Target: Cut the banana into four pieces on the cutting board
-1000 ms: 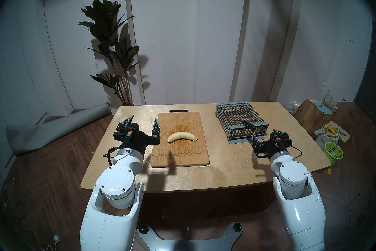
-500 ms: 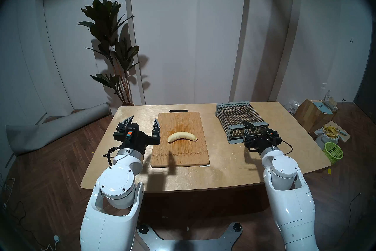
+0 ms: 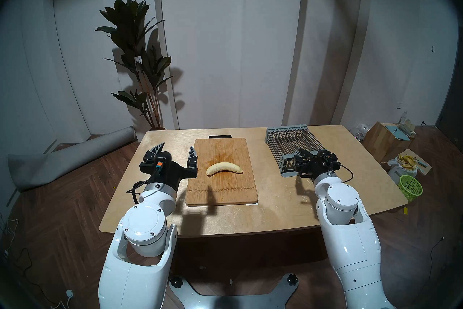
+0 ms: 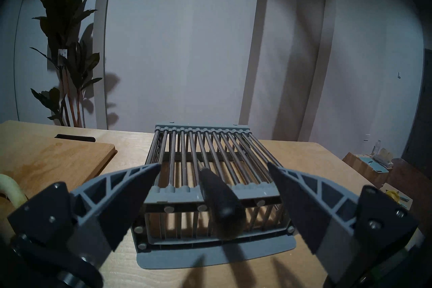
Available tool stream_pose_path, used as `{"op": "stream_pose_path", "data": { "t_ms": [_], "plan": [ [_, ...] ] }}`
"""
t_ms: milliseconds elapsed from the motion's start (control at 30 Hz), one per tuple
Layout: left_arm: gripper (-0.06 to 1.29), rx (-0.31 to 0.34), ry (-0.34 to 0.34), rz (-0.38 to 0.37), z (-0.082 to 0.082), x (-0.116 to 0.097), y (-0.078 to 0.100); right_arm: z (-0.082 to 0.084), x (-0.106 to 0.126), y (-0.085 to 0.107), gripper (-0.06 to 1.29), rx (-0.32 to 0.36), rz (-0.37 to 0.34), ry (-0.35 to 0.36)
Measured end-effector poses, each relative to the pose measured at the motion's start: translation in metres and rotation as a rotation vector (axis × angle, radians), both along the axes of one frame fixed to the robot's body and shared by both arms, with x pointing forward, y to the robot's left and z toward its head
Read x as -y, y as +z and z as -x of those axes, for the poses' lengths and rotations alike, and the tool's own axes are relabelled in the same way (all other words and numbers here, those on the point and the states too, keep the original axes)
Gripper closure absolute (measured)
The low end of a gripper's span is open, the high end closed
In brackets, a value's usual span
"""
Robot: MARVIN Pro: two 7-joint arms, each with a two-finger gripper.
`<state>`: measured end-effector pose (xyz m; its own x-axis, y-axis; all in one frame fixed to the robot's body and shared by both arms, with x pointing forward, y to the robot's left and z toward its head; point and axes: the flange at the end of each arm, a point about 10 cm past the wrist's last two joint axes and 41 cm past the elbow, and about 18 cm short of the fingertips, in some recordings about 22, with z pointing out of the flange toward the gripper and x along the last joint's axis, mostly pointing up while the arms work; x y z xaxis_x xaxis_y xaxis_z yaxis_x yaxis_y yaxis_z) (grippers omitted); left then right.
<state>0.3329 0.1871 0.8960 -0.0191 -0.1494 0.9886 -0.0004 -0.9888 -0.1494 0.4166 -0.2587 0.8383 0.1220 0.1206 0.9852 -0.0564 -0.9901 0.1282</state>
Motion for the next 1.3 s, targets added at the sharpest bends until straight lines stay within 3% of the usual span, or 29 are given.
{"op": "stream_pose_path", "data": {
  "t_ms": [300, 667, 1300],
  "plan": [
    [-0.01, 0.0, 0.0, 0.0, 0.0, 0.0, 0.0, -0.013, 0.009, -0.002, -0.02, -0.025, 0.036, -0.004],
    [-0.01, 0.0, 0.0, 0.0, 0.0, 0.0, 0.0, -0.027, 0.004, -0.005, -0.02, -0.044, 0.049, 0.022],
    [-0.01, 0.0, 0.0, 0.0, 0.0, 0.0, 0.0, -0.029, -0.01, -0.024, -0.02, -0.068, 0.012, 0.007]
  ]
}}
